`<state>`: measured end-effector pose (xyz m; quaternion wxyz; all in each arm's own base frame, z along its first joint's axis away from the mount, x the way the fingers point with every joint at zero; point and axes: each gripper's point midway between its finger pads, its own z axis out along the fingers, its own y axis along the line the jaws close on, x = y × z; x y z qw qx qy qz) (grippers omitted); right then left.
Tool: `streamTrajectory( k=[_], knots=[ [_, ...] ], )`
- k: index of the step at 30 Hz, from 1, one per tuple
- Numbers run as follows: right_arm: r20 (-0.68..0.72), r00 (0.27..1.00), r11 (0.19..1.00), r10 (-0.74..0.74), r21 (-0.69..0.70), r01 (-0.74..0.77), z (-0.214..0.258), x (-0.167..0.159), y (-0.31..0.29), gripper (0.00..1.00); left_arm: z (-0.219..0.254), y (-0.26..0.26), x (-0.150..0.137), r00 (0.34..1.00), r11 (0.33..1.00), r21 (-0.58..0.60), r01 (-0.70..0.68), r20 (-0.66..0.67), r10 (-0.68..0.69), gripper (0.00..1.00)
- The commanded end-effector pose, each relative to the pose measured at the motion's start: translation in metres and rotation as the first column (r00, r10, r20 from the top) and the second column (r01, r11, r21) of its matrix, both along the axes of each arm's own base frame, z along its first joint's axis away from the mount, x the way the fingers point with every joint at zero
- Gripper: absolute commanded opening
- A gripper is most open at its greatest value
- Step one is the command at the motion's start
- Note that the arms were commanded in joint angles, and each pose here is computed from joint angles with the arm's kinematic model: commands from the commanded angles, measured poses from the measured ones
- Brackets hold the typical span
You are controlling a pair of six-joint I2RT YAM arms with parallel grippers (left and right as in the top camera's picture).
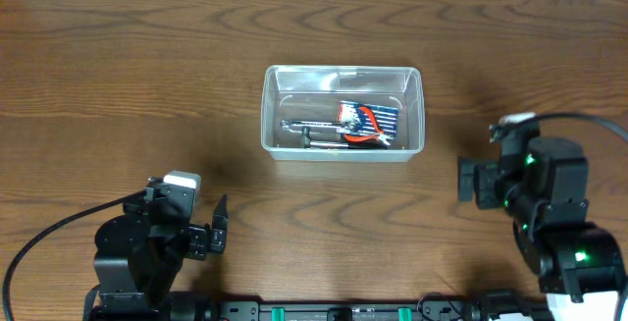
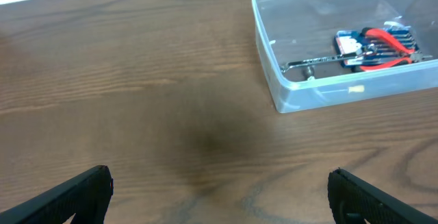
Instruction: Pack container
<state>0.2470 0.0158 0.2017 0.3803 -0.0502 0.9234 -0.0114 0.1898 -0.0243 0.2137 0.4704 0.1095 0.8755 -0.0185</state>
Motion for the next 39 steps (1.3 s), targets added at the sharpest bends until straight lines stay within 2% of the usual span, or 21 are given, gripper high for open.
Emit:
streamTrajectory(
  k=[1,10,23,26,30,34,37,39],
  knots=[
    [-0.002,1.000,1.000,-0.023,-0.008,0.023,-0.007,-0.006,-0.003,0.99,0.000,0.001,0.002,1.000,1.000,-0.003,-0.013,0.002,0.013,0.98],
    [-0.140,0.990,0.999,-0.024,-0.027,0.021,-0.032,-0.029,-0.005,0.99,-0.001,0.001,0.002,1.000,1.000,-0.003,-0.013,-0.005,0.013,0.98],
    [-0.140,0.990,0.999,-0.024,-0.028,0.020,-0.032,-0.031,-0.006,0.99,-0.001,0.001,0.002,1.000,1.000,-0.003,-0.013,-0.005,0.013,0.99],
    [-0.082,0.994,0.993,-0.067,-0.107,0.058,-0.022,-0.030,-0.022,0.99,-0.001,0.001,0.002,1.000,1.000,-0.003,-0.013,-0.005,0.013,0.98],
    [0.066,0.997,0.997,-0.050,-0.055,0.054,-0.005,-0.037,-0.018,0.99,-0.001,0.001,0.002,1.000,1.000,-0.003,-0.013,-0.005,0.013,0.98],
    [0.218,0.976,1.000,-0.009,0.007,0.008,-0.013,-0.043,-0.008,0.99,-0.001,0.001,0.002,1.000,1.000,-0.003,-0.013,-0.005,0.013,0.98],
    [0.319,0.947,0.999,0.022,0.040,-0.037,-0.030,-0.040,0.001,0.99,-0.001,0.001,0.002,1.000,1.000,-0.003,-0.013,-0.005,0.013,0.99],
    [0.426,0.904,0.996,0.041,0.057,-0.072,-0.034,-0.030,0.008,0.99,-0.001,0.001,0.002,1.000,1.000,-0.003,-0.013,-0.005,0.013,0.98]
  ],
)
